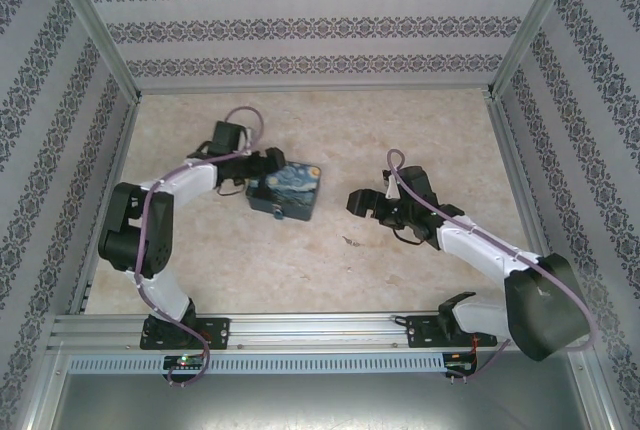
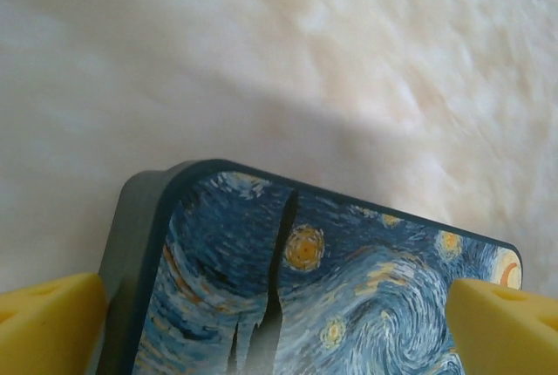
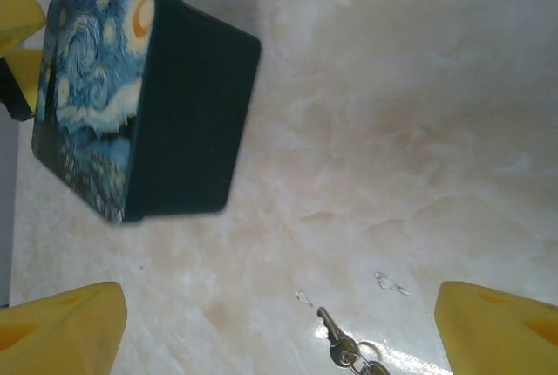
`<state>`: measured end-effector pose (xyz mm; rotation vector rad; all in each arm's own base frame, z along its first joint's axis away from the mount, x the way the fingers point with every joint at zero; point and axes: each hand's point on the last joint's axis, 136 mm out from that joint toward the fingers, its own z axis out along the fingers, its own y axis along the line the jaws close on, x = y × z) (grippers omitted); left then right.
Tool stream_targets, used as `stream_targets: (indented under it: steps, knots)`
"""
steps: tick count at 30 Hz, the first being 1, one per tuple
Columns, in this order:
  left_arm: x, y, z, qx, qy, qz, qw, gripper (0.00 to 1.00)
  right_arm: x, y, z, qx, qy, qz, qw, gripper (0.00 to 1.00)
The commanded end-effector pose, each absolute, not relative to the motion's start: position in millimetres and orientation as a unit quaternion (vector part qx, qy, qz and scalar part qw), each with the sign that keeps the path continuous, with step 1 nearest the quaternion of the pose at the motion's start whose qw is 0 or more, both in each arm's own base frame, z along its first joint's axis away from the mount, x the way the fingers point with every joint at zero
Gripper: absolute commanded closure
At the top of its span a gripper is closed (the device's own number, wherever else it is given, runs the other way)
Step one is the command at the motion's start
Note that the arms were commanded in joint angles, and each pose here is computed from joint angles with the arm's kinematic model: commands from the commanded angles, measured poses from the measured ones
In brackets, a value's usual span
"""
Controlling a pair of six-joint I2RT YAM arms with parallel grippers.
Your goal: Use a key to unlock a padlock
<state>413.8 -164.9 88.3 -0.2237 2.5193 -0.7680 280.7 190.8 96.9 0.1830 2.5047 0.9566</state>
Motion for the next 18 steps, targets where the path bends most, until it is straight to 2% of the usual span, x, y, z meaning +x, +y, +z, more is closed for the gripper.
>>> stream_targets:
  steps: [1, 8, 18]
  knots:
    - [420, -182, 101, -0.112, 0.905, -0.289, 0.293, 0.00, 298, 195, 111, 0.067, 0.902, 0.348, 0.247, 0.09]
    - [403, -159, 101, -0.157, 0.898, -0.261, 0.317, 0.00, 299, 203, 110, 0.063, 0.902, 0.360, 0.232, 0.12]
    - [399, -179, 107, -0.139, 0.894, -0.282, 0.321, 0.00, 287, 220, 95, 0.066, 0.903, 0.377, 0.195, 0.33]
